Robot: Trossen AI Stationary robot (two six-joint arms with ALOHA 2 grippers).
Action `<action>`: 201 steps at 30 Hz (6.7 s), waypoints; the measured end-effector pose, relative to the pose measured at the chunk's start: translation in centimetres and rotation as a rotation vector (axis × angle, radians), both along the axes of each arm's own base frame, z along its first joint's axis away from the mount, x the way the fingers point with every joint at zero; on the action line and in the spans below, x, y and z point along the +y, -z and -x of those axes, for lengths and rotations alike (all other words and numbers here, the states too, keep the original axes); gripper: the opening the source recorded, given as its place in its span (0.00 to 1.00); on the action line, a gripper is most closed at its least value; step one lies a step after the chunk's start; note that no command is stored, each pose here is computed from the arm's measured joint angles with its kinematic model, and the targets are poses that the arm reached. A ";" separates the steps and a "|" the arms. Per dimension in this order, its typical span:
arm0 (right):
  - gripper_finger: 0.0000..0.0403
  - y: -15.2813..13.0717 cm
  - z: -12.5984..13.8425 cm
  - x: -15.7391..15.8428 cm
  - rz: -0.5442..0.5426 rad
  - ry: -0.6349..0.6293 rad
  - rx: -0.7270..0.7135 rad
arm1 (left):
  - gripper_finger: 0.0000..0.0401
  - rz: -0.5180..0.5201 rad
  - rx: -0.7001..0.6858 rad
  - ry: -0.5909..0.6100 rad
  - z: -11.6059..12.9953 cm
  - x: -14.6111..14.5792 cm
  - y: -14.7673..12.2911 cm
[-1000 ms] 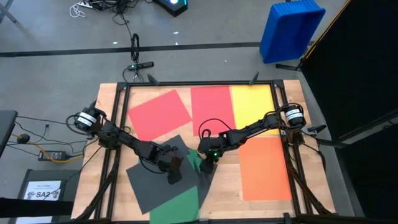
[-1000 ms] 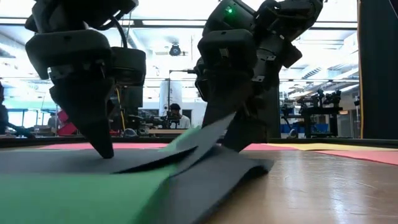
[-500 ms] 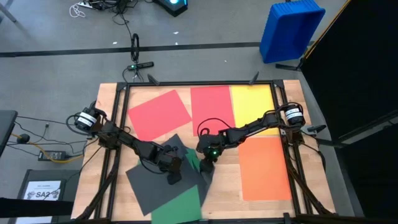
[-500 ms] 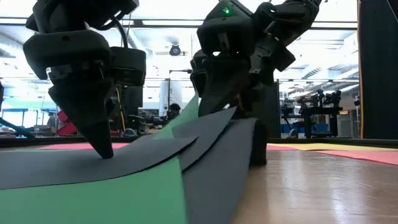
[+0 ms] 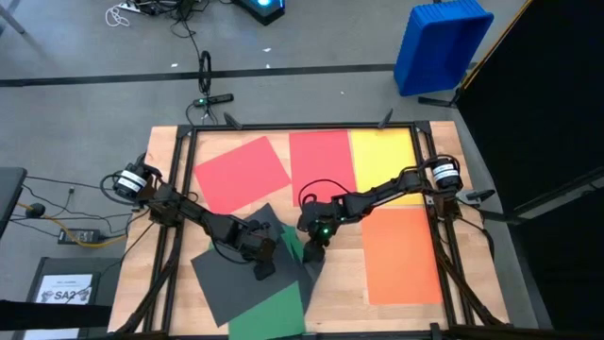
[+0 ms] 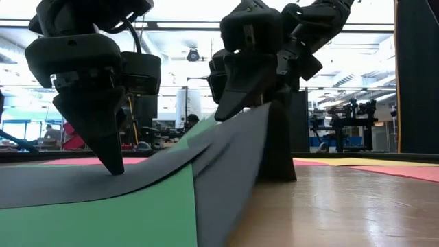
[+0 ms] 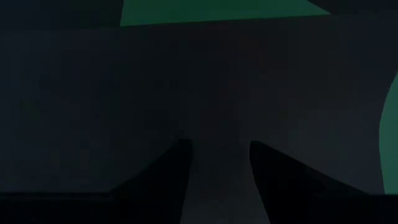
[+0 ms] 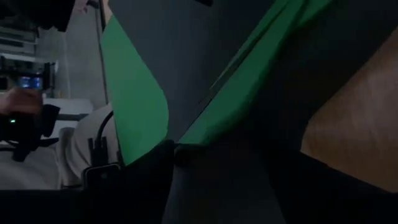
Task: Organize paper
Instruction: Move the green colored paper to the bottom center of the table
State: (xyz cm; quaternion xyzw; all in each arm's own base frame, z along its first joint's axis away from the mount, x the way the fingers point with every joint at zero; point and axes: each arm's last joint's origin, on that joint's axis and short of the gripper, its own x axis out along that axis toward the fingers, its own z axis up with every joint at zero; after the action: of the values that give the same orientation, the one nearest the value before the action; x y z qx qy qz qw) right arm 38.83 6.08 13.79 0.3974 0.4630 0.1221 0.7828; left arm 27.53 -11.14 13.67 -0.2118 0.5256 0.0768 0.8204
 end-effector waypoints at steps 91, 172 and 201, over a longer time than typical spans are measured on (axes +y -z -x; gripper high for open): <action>0.06 2.0 -1.7 -1.0 -0.015 0.035 -0.003 | 0.39 -0.007 0.002 0.037 0.5 0.2 -0.8; 0.00 -1.4 -1.0 1.5 0.478 0.031 -0.241 | 0.63 0.244 -0.278 0.475 -5.6 12.9 -1.2; 0.00 -1.3 -1.0 1.1 0.497 0.048 -0.223 | 0.04 0.366 -0.260 0.510 -6.1 13.6 1.1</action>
State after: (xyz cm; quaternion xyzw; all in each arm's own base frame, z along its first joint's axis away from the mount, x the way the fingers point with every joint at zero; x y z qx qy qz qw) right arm 39.84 7.19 15.05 0.1880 0.3801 0.0293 0.9052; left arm 33.66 2.51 12.60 -0.2253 0.4575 -0.2540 0.8218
